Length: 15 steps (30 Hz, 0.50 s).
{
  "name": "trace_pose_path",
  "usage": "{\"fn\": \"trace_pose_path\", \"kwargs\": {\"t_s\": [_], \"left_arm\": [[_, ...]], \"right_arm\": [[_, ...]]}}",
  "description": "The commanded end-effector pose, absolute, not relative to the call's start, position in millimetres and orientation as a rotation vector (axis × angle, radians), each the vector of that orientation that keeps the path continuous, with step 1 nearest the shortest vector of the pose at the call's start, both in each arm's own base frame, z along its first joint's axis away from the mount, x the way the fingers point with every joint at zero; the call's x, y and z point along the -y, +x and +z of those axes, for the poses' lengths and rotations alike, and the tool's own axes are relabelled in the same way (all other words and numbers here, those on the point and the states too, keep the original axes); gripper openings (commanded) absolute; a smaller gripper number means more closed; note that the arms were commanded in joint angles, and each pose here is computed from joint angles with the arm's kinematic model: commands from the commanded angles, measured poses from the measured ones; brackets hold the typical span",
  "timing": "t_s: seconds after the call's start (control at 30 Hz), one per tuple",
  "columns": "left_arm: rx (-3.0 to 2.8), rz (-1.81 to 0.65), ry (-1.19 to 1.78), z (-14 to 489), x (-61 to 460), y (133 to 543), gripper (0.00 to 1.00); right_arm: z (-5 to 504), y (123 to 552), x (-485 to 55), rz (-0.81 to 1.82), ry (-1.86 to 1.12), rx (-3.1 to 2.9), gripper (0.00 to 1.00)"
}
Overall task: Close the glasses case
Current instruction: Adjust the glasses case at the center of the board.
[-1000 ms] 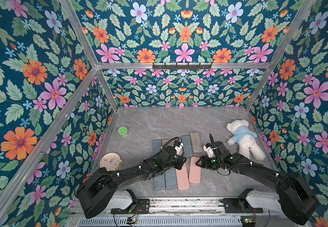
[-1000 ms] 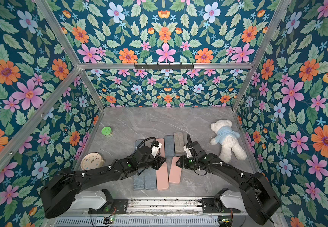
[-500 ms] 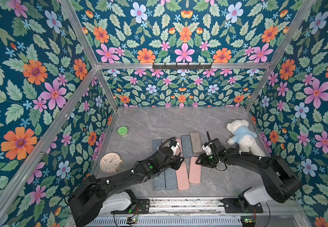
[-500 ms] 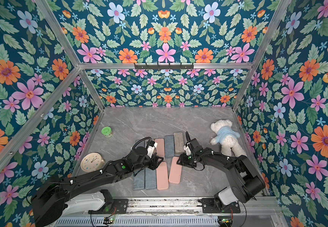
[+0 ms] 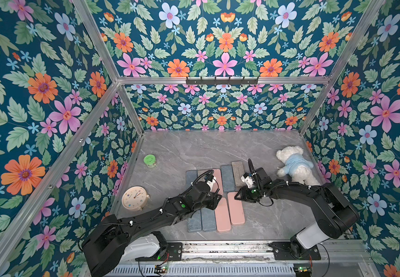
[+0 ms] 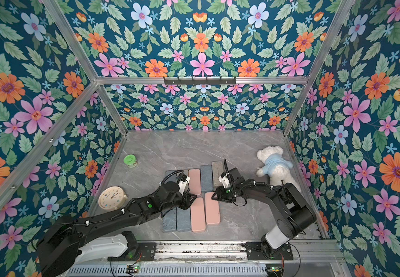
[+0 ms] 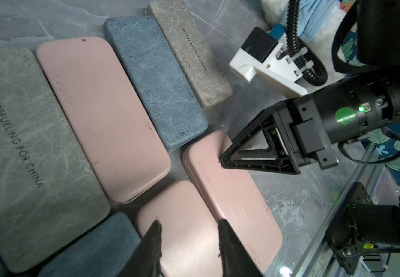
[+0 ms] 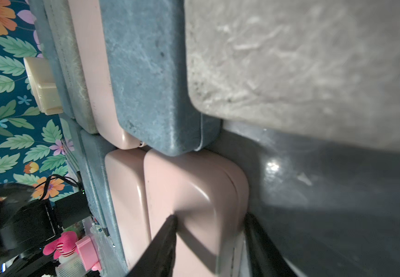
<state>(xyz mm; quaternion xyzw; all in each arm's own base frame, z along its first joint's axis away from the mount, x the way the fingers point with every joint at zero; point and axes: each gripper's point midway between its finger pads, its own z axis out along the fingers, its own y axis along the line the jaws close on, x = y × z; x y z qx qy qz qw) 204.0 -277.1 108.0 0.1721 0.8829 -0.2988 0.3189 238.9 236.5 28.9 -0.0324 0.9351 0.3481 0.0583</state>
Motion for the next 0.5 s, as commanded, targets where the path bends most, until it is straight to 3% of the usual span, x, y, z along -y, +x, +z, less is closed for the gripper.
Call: {"fn": "trace_pose_path", "kwargs": {"t_s": [0.0,0.37,0.47], "left_arm": [[-2.305,-0.792,0.427,111,279,208,0.42],[-2.298,-0.782,0.408,114,275,209,0.43],[-2.288,-0.758,0.388,118,269,211,0.48]], "right_arm": [[25,230,-236,1.072,-0.026,-2.859,0.47],[44,223,-243,1.153,0.035,-2.789,0.56],[54,226,-240,1.166,0.036,-2.748,0.62]]}}
